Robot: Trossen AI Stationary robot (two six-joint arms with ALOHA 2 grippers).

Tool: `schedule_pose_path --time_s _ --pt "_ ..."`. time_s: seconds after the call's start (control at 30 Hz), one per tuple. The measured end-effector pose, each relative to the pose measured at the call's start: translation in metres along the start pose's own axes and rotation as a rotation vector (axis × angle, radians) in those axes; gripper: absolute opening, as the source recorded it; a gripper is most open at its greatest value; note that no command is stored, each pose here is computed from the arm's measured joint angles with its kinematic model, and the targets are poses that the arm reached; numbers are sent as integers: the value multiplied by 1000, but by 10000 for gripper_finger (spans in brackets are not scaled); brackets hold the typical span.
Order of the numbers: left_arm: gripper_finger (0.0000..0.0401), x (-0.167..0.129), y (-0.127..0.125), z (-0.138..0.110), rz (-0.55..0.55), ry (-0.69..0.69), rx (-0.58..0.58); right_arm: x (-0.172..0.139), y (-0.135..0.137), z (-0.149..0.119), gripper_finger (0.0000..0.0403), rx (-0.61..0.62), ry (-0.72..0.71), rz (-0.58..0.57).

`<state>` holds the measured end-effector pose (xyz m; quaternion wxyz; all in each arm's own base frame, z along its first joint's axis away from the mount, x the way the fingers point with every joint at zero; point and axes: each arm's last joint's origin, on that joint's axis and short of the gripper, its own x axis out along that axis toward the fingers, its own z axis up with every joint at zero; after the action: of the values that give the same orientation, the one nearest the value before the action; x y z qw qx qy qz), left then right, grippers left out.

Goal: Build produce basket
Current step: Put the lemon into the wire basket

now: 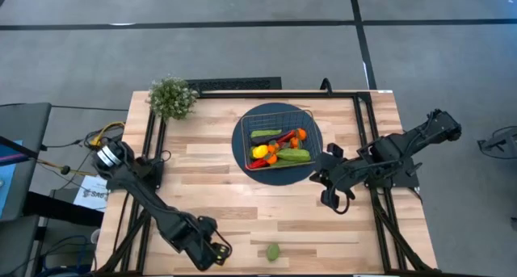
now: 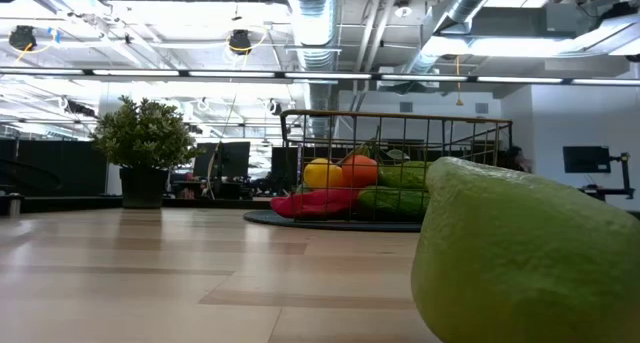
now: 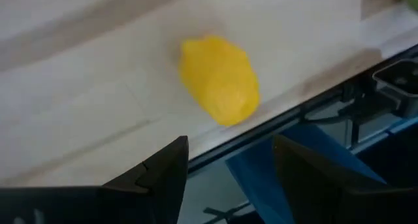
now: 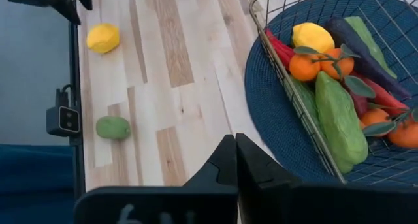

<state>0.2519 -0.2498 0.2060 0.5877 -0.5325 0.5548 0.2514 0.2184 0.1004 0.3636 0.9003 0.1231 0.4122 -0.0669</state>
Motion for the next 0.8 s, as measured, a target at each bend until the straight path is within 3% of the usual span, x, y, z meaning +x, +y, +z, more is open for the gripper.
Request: schedule_pose_path --time_s 0.2,0.47,0.67,0.8 --pt "205 10 1 -1 43 29 -28 0 0 0 5 -6 -1 4" --pt "187 9 4 9 58 -92 -101 0 0 0 5 -20 -2 5" --pt "176 9 -1 8 6 -74 -106 0 0 0 6 -28 -3 5" --pt "176 9 -8 2 -71 -35 -31 0 0 0 6 -29 -2 6"
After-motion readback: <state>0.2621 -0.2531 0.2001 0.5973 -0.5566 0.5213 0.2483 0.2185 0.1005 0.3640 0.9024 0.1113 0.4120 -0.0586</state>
